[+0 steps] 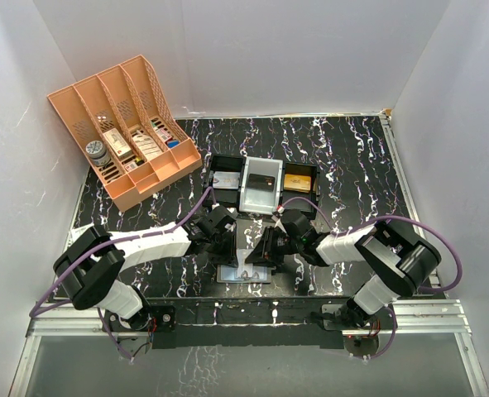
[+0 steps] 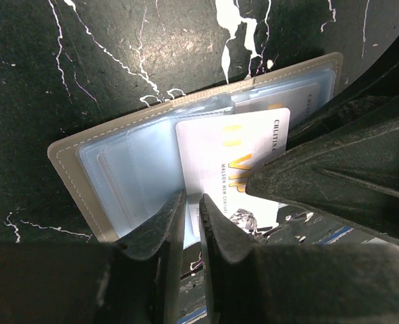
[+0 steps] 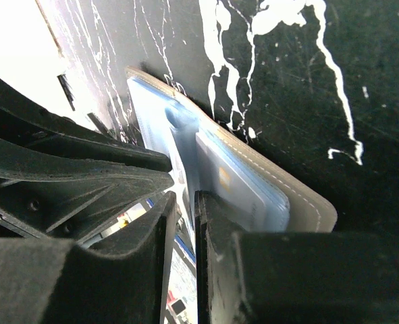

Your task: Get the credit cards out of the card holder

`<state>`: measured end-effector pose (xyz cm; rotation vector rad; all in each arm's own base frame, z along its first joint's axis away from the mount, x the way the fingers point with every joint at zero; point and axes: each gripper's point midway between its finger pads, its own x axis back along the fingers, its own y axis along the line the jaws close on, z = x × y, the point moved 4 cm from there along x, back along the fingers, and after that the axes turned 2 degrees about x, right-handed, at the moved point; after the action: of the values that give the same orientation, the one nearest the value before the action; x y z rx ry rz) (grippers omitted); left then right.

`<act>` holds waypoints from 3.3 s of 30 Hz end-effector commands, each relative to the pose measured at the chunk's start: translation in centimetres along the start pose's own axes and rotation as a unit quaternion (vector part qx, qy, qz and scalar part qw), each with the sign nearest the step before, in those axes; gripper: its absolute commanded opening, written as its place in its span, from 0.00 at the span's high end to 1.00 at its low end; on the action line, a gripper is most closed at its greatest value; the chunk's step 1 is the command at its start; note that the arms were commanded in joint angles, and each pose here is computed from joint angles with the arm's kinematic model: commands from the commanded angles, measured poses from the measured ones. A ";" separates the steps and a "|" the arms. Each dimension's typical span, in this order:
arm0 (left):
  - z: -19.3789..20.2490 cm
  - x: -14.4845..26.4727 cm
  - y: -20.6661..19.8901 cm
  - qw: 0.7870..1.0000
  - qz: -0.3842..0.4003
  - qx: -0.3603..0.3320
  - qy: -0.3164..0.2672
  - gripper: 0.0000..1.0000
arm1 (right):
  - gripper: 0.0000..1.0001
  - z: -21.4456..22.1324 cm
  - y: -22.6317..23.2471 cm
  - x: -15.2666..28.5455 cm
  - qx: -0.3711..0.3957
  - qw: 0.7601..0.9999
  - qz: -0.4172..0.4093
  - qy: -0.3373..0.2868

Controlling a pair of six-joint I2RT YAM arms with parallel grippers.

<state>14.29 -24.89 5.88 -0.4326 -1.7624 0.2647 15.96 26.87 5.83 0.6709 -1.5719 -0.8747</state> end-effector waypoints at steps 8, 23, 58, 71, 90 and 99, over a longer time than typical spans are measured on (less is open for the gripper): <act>1.6 -0.6 2.2 0.999 -0.034 -0.001 0.017 0.86 | 0.91 0.1 1.0 0.2 -0.003 0.999 -0.030 -0.031; 2.4 -0.2 3.6 0.998 -0.058 0.007 0.019 0.87 | 1.00 0.6 -0.5 0.5 0.000 0.999 0.019 -0.037; -1.9 4.4 -1.7 0.996 0.042 -0.001 -0.082 0.58 | 1.00 -0.7 3.0 2.3 0.032 0.998 0.008 -0.053; 1.6 2.2 3.7 0.994 -0.068 0.075 -0.042 0.68 | 1.00 0.4 1.2 2.5 0.017 0.999 0.018 -0.040; -2.3 4.8 -0.7 0.984 0.119 0.116 -0.060 0.45 | 1.00 -0.5 6.4 2.9 0.156 0.985 -0.069 -0.027; -0.7 3.6 -0.6 0.962 0.182 0.195 -0.049 0.45 | 1.00 0.4 2.8 0.4 0.101 0.994 -0.039 0.009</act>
<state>14.48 -23.06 8.53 -0.4075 -1.7237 0.7830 15.60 27.40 8.32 0.8337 -1.6591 -0.7476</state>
